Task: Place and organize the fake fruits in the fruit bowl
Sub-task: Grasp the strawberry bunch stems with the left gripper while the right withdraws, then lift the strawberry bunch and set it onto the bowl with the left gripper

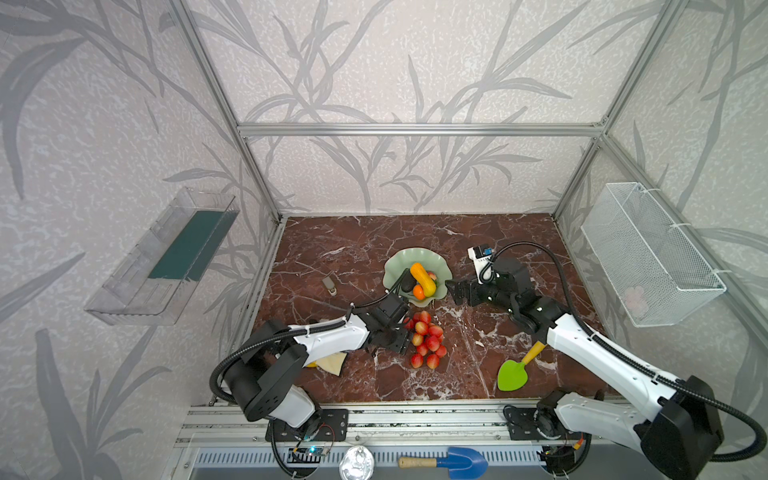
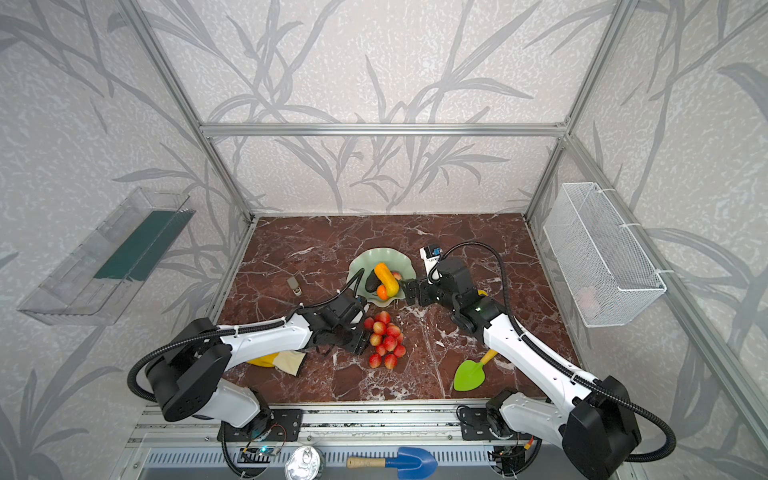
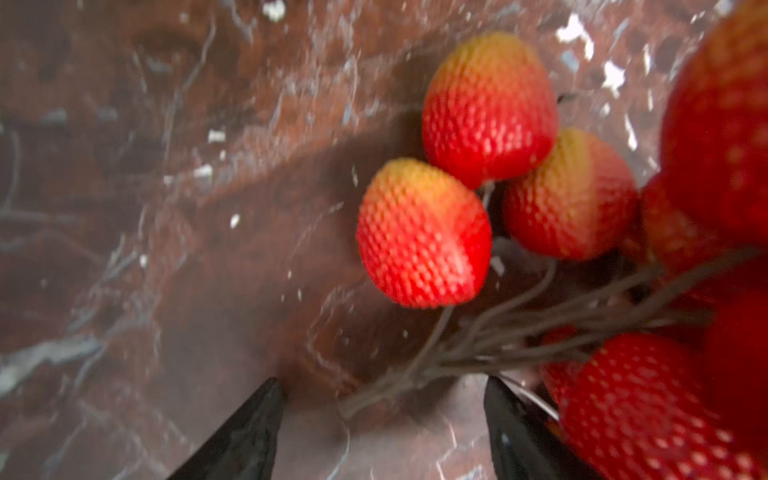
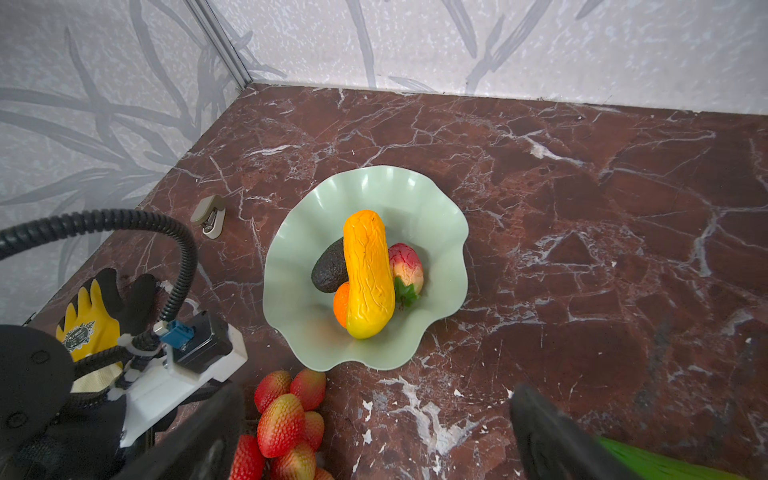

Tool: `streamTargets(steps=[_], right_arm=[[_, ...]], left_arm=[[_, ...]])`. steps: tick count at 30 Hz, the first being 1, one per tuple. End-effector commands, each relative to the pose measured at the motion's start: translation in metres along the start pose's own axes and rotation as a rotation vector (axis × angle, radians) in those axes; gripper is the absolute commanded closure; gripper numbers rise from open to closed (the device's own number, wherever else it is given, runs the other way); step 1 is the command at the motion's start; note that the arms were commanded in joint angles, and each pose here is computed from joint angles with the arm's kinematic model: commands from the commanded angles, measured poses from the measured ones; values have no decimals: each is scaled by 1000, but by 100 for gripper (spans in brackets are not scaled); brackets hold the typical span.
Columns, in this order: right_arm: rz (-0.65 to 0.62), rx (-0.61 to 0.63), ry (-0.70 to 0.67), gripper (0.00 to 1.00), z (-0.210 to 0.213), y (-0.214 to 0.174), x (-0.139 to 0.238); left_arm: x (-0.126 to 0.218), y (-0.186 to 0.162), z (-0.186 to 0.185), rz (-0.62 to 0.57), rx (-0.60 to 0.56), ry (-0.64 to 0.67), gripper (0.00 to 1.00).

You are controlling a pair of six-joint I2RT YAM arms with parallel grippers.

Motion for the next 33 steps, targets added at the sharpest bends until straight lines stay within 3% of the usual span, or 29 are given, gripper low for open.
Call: streamTargets(steps=[1,7,18,23,28,31,33], right_arm=[[-7,6,-15,1,-3,-2,8],[-23,9,-29,1,-6,-2,16],[-46,-3,-33,1,-9,-3,23],[-44,-5,-31,1,-9,-3,23],[-40,-8,-29,1,-9,-5,23],[-42,-11,-30,1,-10,-4,24],[-44,-14,-26,1,-9,-4,25]], left_arm=[[-11,1,-3,28,-24,-19,24],[-21,1,-15,60,-34,-110,36],[-30,-7,-35,113,-53,-216,80],[-25,-7,-40,100,-60,-252,90],[-16,-7,-46,73,-111,-271,86],[-16,-6,-46,69,-118,-250,57],[-16,-4,-47,64,-118,-241,46]])
Point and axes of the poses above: each gripper's point midway between its finger pads, its own x axis back along the fingers, its own z axis along the line the jaws close on, y = z × x, the point moved 10 cm from there along x, back along the fingers, and after that the axes turned 2 degrees about -x, right-handed, at the moved point
